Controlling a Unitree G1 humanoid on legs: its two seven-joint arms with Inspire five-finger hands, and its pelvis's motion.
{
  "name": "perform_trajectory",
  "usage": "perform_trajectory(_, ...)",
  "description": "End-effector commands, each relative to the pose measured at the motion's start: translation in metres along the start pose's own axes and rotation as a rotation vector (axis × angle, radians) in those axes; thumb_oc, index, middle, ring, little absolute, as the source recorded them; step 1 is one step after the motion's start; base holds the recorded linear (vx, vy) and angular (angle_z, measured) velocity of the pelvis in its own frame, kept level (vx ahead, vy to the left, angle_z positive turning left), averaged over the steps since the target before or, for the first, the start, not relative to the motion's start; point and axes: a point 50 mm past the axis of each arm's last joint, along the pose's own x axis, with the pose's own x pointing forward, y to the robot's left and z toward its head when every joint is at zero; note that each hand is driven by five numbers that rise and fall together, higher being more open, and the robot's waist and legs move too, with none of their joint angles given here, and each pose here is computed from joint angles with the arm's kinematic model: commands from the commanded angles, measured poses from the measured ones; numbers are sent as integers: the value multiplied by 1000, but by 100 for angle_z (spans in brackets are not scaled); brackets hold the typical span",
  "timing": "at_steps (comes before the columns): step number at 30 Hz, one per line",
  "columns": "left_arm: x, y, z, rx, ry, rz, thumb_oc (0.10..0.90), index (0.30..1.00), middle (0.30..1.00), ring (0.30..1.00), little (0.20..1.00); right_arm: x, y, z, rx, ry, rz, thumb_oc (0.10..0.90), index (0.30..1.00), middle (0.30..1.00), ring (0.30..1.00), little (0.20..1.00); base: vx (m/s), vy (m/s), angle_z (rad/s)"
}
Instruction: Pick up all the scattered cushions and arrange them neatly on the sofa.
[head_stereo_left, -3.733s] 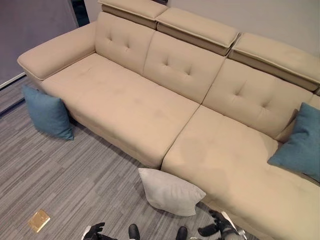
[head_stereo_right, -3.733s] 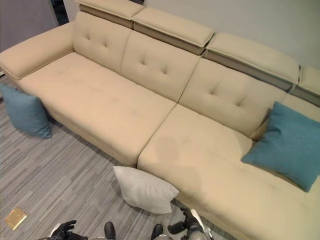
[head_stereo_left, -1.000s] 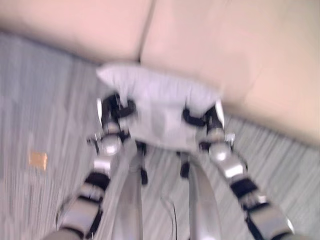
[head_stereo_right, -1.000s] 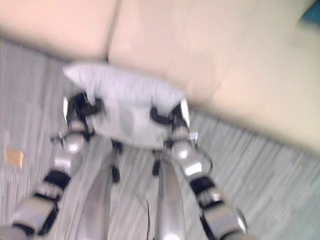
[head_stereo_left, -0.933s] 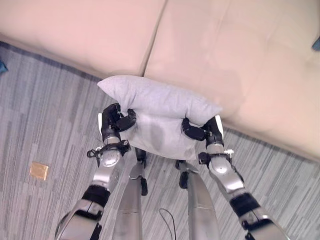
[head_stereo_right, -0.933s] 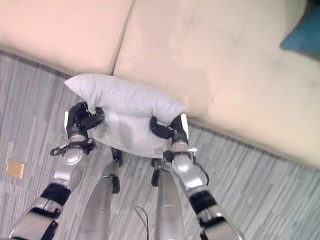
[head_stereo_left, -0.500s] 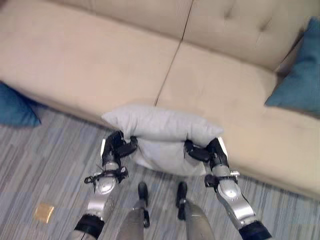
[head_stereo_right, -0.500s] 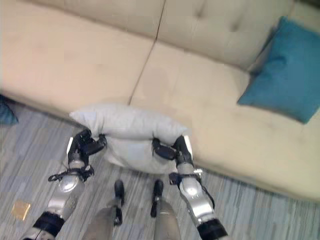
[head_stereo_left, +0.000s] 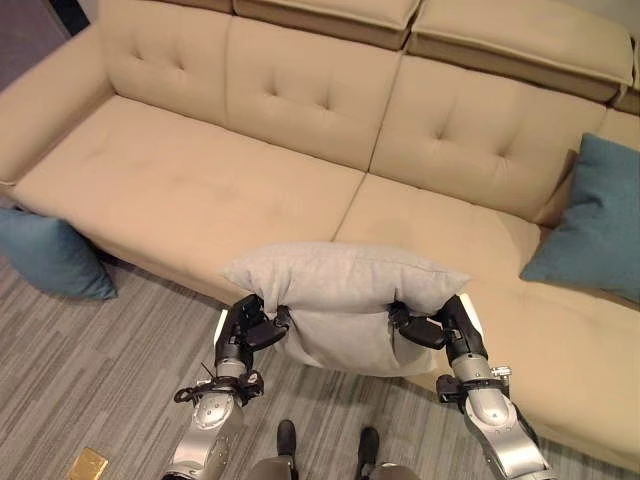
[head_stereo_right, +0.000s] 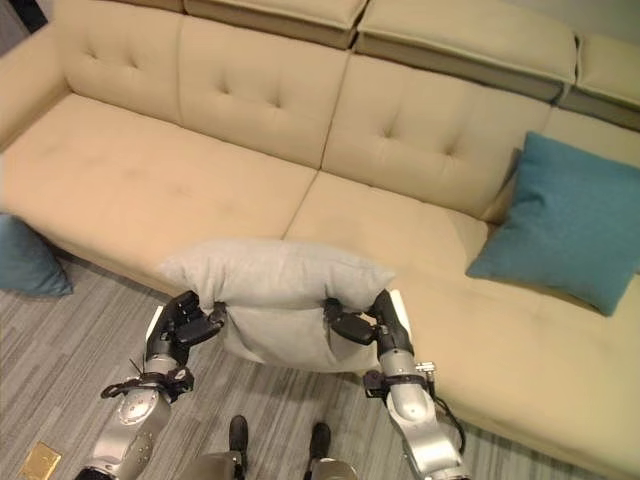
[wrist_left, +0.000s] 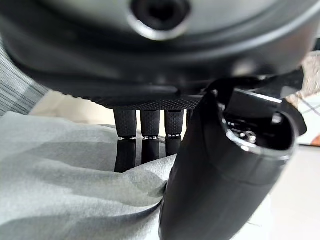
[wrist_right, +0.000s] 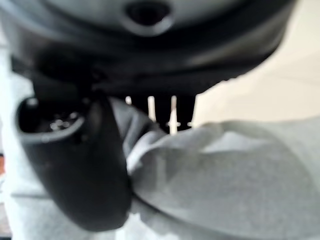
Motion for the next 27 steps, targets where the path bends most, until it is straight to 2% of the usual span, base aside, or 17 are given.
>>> perform_trajectory(1, 4, -23, 26, 11, -135, -171, 400, 300, 300, 300, 300, 12, -4, 64, 135, -337, -47, 400, 300, 300, 300, 300, 110, -5, 34)
perform_trajectory(5, 4, -18, 24, 29, -127, -146, 400, 300, 300, 300, 300, 15, 0, 64, 159, -333, -49, 400, 300, 300, 300, 300, 148, 70, 30)
perform_trajectory(18, 0, 2, 31, 97, -144, -103, 400, 300, 300, 300, 300, 17, 22, 68, 227, -338, 26, 400, 300, 300, 300, 300, 180, 185, -18)
perform_trajectory(27, -3, 1, 24, 83, -126, -106, 400, 300, 300, 300, 300, 15, 18, 61, 196, -311, 26, 400, 300, 300, 300, 300, 163, 35, -4)
